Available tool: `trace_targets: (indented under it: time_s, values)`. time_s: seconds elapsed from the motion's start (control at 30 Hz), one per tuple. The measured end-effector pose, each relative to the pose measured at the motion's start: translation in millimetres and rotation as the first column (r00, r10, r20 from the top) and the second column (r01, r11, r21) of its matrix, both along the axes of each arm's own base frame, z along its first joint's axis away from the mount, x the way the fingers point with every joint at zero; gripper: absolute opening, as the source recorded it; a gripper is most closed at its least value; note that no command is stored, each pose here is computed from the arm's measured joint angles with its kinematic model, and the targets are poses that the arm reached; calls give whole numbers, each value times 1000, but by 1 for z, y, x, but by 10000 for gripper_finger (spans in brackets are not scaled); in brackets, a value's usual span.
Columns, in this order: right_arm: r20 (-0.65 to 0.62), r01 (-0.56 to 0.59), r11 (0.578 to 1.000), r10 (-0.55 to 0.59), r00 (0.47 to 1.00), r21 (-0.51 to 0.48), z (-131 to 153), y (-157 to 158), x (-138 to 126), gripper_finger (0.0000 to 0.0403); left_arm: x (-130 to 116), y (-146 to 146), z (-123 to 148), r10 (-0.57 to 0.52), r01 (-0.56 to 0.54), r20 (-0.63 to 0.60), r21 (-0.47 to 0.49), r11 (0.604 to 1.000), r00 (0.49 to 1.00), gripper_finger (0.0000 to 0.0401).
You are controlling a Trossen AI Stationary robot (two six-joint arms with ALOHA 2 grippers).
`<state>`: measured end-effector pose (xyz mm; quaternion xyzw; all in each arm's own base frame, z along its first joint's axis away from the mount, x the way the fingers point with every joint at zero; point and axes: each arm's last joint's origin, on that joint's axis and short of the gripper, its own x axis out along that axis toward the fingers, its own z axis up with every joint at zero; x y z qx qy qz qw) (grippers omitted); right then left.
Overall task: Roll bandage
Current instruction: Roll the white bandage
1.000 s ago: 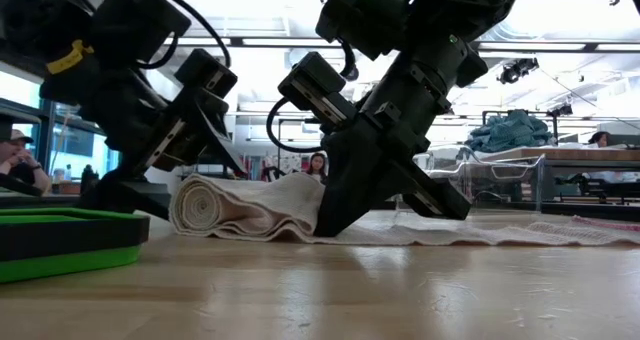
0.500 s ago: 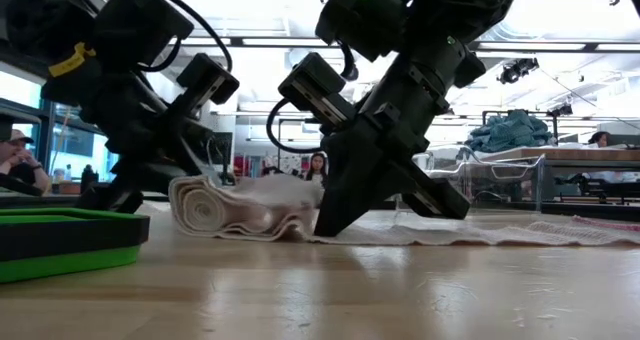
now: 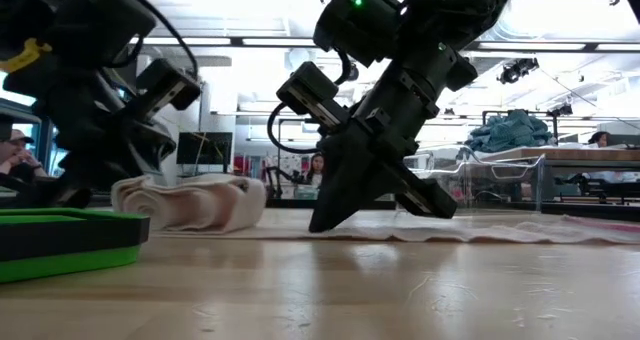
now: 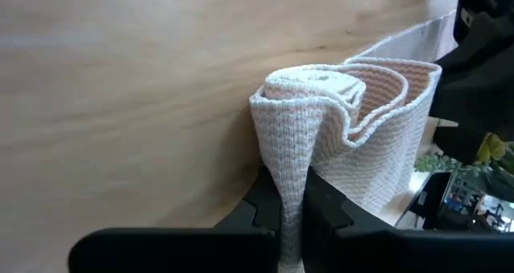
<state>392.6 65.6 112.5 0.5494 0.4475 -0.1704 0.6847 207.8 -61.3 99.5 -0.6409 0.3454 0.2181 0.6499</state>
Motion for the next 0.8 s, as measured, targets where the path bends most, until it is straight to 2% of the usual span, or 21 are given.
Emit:
trace_targets:
  time_s: [0.13, 0.6, 0.8]
  values:
    - [28, -13, 1000, 13, 1000, -18, 1, -2, 2, 0, -8, 3, 4, 16, -16, 17, 12, 1000, 1000, 8]
    - [99, 1, 999, 4, 995, -54, 15, -12, 5, 0, -8, 3, 6, -15, 15, 27, 20, 1000, 1000, 8]
    - [53, 1, 992, 5, 999, -125, 31, -9, -7, 0, -8, 3, 7, -45, 45, 24, 8, 999, 999, 8]
